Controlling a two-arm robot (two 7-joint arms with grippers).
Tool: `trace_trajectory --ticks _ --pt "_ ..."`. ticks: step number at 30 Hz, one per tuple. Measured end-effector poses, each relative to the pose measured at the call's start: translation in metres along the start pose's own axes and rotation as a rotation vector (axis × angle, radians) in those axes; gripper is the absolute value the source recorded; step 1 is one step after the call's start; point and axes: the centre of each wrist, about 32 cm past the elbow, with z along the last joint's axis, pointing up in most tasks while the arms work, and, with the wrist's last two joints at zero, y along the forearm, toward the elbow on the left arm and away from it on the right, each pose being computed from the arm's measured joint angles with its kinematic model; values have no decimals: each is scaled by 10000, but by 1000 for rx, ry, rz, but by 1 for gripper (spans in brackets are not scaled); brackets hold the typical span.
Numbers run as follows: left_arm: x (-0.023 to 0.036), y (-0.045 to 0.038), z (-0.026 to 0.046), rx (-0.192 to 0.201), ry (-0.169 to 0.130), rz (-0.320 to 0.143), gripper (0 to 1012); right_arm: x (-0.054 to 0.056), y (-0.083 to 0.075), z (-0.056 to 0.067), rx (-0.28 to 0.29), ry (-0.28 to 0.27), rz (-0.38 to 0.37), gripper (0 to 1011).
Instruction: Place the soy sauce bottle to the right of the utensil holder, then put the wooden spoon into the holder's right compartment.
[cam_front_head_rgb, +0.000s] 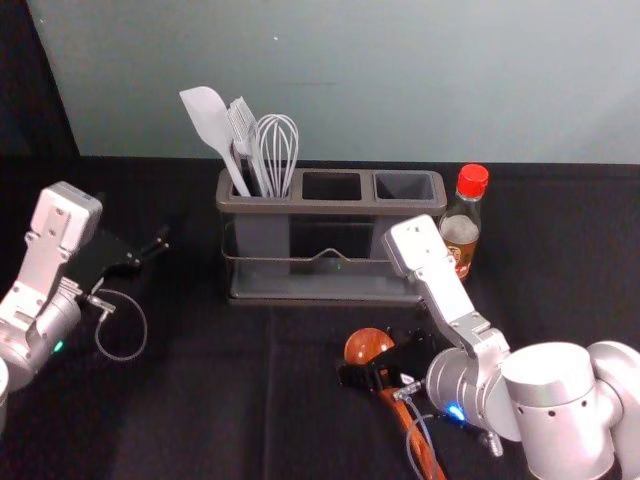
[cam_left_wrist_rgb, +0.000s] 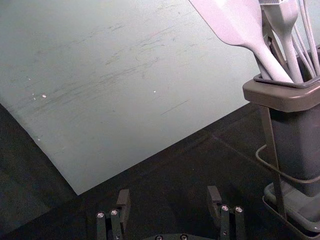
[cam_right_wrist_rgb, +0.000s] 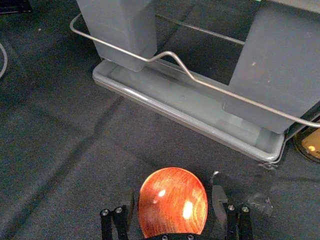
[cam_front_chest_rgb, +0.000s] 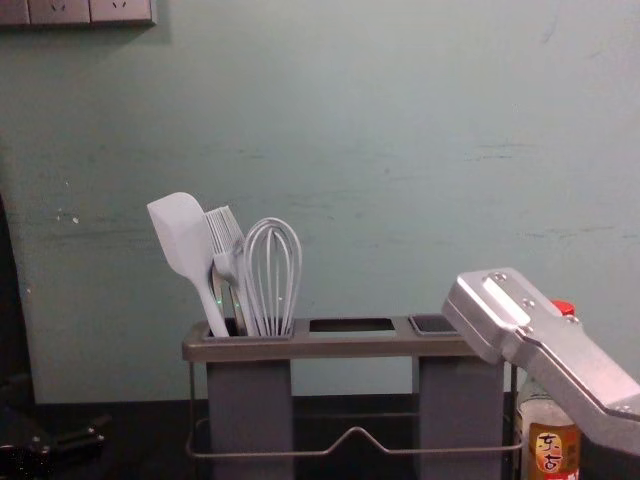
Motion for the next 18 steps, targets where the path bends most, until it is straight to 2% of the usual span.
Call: trace_trajectory --ticks 11,18 --pt "0 0 0 0 0 0 1005 7 39 10 -15 7 7 1003" --pt "0 0 0 0 0 0 1005 1 20 90 -41 -7 0 1002"
